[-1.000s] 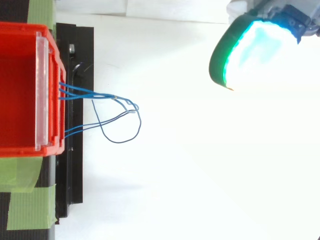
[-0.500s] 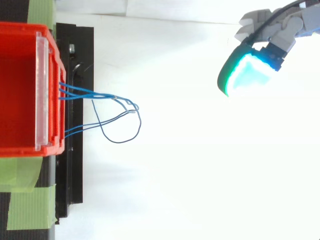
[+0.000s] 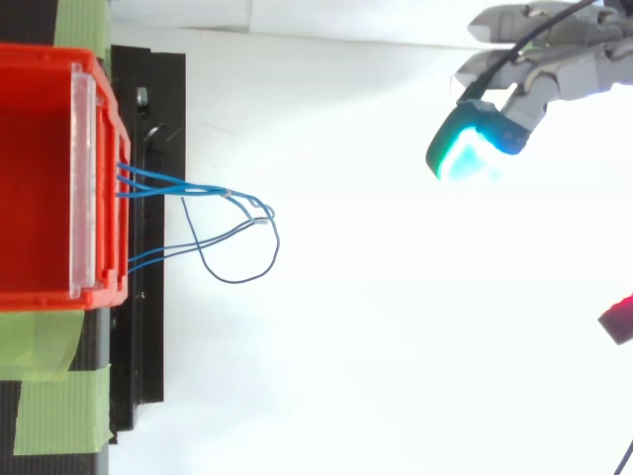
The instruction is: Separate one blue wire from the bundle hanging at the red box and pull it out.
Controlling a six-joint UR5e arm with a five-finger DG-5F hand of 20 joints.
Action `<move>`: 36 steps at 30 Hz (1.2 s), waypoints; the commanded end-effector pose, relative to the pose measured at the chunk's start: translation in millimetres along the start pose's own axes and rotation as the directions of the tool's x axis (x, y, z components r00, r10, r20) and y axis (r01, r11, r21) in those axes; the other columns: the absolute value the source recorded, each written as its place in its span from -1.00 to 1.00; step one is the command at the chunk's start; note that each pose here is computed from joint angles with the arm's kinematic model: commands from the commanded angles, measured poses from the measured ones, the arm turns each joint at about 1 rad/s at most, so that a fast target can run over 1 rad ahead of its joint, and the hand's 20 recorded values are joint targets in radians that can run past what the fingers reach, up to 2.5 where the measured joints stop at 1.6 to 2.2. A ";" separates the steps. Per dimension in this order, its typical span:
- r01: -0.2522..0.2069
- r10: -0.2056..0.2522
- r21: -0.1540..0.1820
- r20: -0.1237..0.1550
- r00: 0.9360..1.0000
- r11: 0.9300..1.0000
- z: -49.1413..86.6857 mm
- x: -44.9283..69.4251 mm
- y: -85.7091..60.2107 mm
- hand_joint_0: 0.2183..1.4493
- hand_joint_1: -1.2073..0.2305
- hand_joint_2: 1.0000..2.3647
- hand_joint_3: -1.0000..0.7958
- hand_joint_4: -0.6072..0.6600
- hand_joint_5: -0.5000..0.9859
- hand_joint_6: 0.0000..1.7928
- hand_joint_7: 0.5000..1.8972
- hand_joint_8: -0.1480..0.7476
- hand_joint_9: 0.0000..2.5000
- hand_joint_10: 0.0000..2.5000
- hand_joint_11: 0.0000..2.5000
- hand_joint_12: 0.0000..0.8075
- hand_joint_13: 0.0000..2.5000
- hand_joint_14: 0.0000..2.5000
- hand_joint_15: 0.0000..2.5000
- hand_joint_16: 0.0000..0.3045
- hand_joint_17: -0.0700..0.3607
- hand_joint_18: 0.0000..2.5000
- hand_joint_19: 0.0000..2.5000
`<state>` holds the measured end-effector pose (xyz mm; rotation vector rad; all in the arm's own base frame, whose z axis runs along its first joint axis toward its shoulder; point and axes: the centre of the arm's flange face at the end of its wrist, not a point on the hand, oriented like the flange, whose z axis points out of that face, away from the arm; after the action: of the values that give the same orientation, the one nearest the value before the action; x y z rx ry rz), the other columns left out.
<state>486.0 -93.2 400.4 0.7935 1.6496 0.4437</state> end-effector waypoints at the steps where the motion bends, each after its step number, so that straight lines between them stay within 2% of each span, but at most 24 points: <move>1: 0.009 -0.009 -0.015 0.029 1.000 1.000 3.9 10.1 -7.0 -0.55 -0.31 -1.00 -0.44 0.37 -0.59 -0.44 -0.57 -0.04 -0.74 -1.00 -0.98 -0.08 -0.92 -1.00 -0.89 -0.57 0.00 -1.00 -1.00; 4: 0.002 0.000 -0.025 0.066 0.998 1.000 7.4 24.1 -18.5 -0.55 -0.31 -1.00 -0.44 0.37 -0.59 -0.44 -0.56 -0.04 -0.74 -1.00 -0.98 -0.07 -0.91 -1.00 -0.89 -0.58 0.00 -1.00 -1.00; 7: -0.003 0.006 -0.031 0.086 0.996 1.000 9.4 29.7 -23.6 -0.55 -0.31 -1.00 -0.44 0.38 -0.58 -0.44 -0.48 -0.03 -0.73 -1.00 -0.97 -0.07 -0.90 -1.00 -0.88 -0.58 0.00 -1.00 -1.00; 11: -0.013 0.019 -0.041 0.140 0.990 0.999 14.0 40.6 -30.4 -0.55 -0.31 -1.00 -0.44 0.40 -0.57 -0.44 -0.42 -0.03 -0.73 -1.00 -0.96 -0.07 -0.90 -1.00 -0.88 -0.58 0.00 -1.00 -1.00; 13: -0.011 0.017 -0.038 0.150 0.988 0.999 14.7 43.3 -32.6 -0.56 -0.32 -1.00 -0.44 0.40 -0.57 -0.44 -0.42 -0.03 -0.73 -1.00 -0.96 -0.07 -0.90 -1.00 -0.88 -0.58 0.00 -1.00 -1.00; 15: -0.001 0.008 -0.039 0.176 0.984 0.999 15.7 47.3 -34.5 -0.56 -0.33 -1.00 -0.44 0.40 -0.57 -0.44 -0.42 -0.03 -0.72 -1.00 -0.96 -0.06 -0.89 -1.00 -0.88 -0.58 0.00 -1.00 -1.00; 18: -0.003 0.012 -0.044 0.213 0.977 0.999 17.7 47.6 -33.5 -0.56 -0.34 -1.00 -0.44 0.40 -0.57 -0.44 -0.40 -0.02 -0.70 -1.00 -0.94 -0.05 -0.86 -1.00 -0.88 -0.58 -0.01 -0.97 -1.00; 19: -0.002 0.011 -0.037 0.223 0.975 0.999 17.5 48.5 -35.5 -0.56 -0.34 -1.00 -0.44 0.41 -0.57 -0.44 -0.39 -0.02 -0.70 -1.00 -0.93 -0.06 -0.86 -1.00 -0.87 -0.58 -0.01 -0.96 -1.00; 21: -0.002 0.010 -0.034 0.233 0.972 0.999 18.5 49.3 -33.6 -0.56 -0.34 -1.00 -0.44 0.41 -0.56 -0.44 -0.37 -0.01 -0.68 -1.00 -0.92 -0.05 -0.85 -1.00 -0.87 -0.58 -0.01 -0.95 -1.00; 22: -0.002 0.007 -0.022 0.228 0.974 1.000 23.1 56.2 -36.9 -0.56 -0.35 -1.00 -0.44 0.42 -0.56 -0.44 -0.36 -0.01 -0.68 -1.00 -0.92 -0.05 -0.84 -1.00 -0.87 -0.58 -0.01 -0.95 -1.00; 23: -0.001 0.005 -0.016 0.227 0.974 1.000 25.4 58.1 -38.2 -0.56 -0.35 -1.00 -0.44 0.42 -0.56 -0.44 -0.36 -0.01 -0.67 -1.00 -0.91 -0.05 -0.84 -1.00 -0.86 -0.58 -0.01 -0.95 -1.00; 25: -0.002 0.002 -0.002 0.211 0.977 1.000 36.8 71.6 -46.4 -0.55 -0.39 -1.00 -0.44 0.42 -0.56 -0.44 -0.38 0.01 -0.64 -1.00 -0.92 -0.03 -0.81 -1.00 -0.88 -0.58 -0.01 -0.89 -1.00; 26: -0.009 0.009 0.003 0.203 0.979 1.000 45.7 81.9 -52.3 -0.54 -0.38 -1.00 -0.44 0.41 -0.56 -0.44 -0.37 0.01 -0.64 -1.00 -0.93 -0.04 -0.81 -1.00 -0.88 -0.59 -0.02 -0.89 -1.00; 27: -0.020 0.020 -0.002 0.206 0.978 1.000 52.7 88.6 -56.2 -0.54 -0.39 -1.00 -0.44 0.41 -0.55 -0.44 -0.37 0.01 -0.64 -1.00 -0.93 -0.04 -0.80 -1.00 -0.89 -0.59 -0.02 -0.89 -1.00; 29: -0.029 0.031 -0.012 0.215 0.976 1.000 59.0 93.0 -58.2 -0.53 -0.39 -1.00 -0.44 0.41 -0.55 -0.44 -0.36 0.01 -0.64 -1.00 -0.92 -0.04 -0.80 -1.00 -0.88 -0.59 -0.03 -0.89 -1.00; 31: -0.039 0.048 -0.040 0.237 0.970 0.998 68.4 98.2 -58.1 -0.52 -0.38 -1.00 -0.44 0.40 -0.55 -0.44 -0.35 0.01 -0.63 -1.00 -0.92 -0.05 -0.80 -1.00 -0.88 -0.60 -0.03 -0.89 -1.00; 32: -0.047 0.060 -0.056 0.256 0.965 0.997 72.8 98.9 -56.3 -0.51 -0.38 -1.00 -0.44 0.40 -0.55 -0.44 -0.35 0.01 -0.63 -1.00 -0.92 -0.05 -0.80 -1.00 -0.88 -0.60 -0.03 -0.89 -1.00; 36: -0.055 0.075 -0.073 0.314 0.947 0.996 83.5 102.6 -56.4 -0.52 -0.37 -1.00 -0.44 0.41 -0.55 -0.44 -0.34 0.01 -0.63 -1.00 -0.92 -0.05 -0.79 -1.00 -0.88 -0.60 -0.03 -0.88 -1.00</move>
<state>534.4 -72.6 275.1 0.8264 1.3670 0.3876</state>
